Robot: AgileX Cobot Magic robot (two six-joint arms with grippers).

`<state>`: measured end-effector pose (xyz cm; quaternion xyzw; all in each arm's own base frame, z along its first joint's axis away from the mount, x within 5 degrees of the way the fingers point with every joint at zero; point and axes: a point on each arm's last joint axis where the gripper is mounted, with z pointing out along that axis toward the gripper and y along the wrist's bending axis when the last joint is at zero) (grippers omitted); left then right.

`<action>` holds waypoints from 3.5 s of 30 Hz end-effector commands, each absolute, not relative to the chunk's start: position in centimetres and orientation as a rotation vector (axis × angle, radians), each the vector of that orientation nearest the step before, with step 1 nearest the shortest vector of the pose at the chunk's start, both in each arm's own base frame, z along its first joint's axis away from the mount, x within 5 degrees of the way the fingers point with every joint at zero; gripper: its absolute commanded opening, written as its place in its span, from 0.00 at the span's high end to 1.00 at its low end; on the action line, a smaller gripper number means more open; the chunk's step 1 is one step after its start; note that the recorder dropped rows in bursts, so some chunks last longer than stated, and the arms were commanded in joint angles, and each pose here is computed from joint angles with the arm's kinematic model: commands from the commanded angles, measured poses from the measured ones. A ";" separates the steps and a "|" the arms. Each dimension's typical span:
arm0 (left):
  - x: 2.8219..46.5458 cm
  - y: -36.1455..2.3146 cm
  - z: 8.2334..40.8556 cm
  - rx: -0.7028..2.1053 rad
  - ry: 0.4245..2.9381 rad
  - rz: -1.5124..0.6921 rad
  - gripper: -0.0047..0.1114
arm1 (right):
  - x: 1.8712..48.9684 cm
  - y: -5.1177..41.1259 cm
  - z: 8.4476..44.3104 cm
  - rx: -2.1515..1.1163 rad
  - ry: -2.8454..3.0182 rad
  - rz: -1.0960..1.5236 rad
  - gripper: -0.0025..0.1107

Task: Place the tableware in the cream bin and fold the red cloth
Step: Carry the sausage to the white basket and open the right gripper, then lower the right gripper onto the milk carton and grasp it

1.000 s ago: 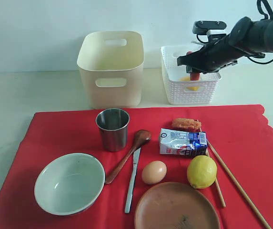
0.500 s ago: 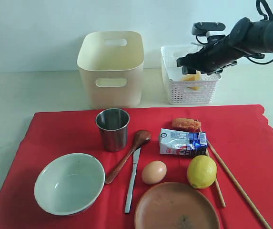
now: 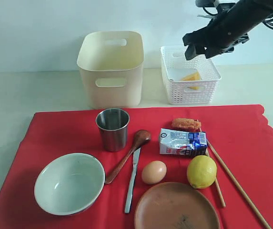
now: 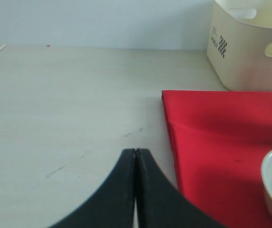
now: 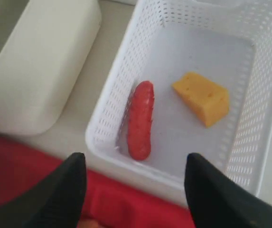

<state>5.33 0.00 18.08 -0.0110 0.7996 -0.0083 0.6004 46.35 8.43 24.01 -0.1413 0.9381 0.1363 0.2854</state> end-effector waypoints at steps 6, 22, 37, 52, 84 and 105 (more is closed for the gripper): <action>5.3 0.0 18.1 -0.023 1.837 -0.016 0.96 | 41.8 8.5 27.4 -0.576 2.657 0.440 0.46; 5.3 0.0 18.1 -0.023 1.837 -0.016 0.96 | 38.6 9.6 24.2 -0.893 2.615 0.418 0.46; 5.3 0.0 18.1 -0.023 1.837 -0.016 0.96 | 36.1 17.1 21.2 -1.473 2.527 0.233 0.43; 5.3 0.0 18.1 -0.023 1.837 -0.016 0.96 | 37.0 17.4 17.7 -1.554 2.558 0.077 0.29; 5.3 0.0 18.1 -0.023 1.837 -0.016 0.96 | 36.5 17.7 14.1 -1.825 2.549 0.192 0.35; 5.3 0.0 18.1 -0.023 1.837 -0.016 0.96 | 36.7 17.1 11.1 -1.746 2.711 0.107 0.76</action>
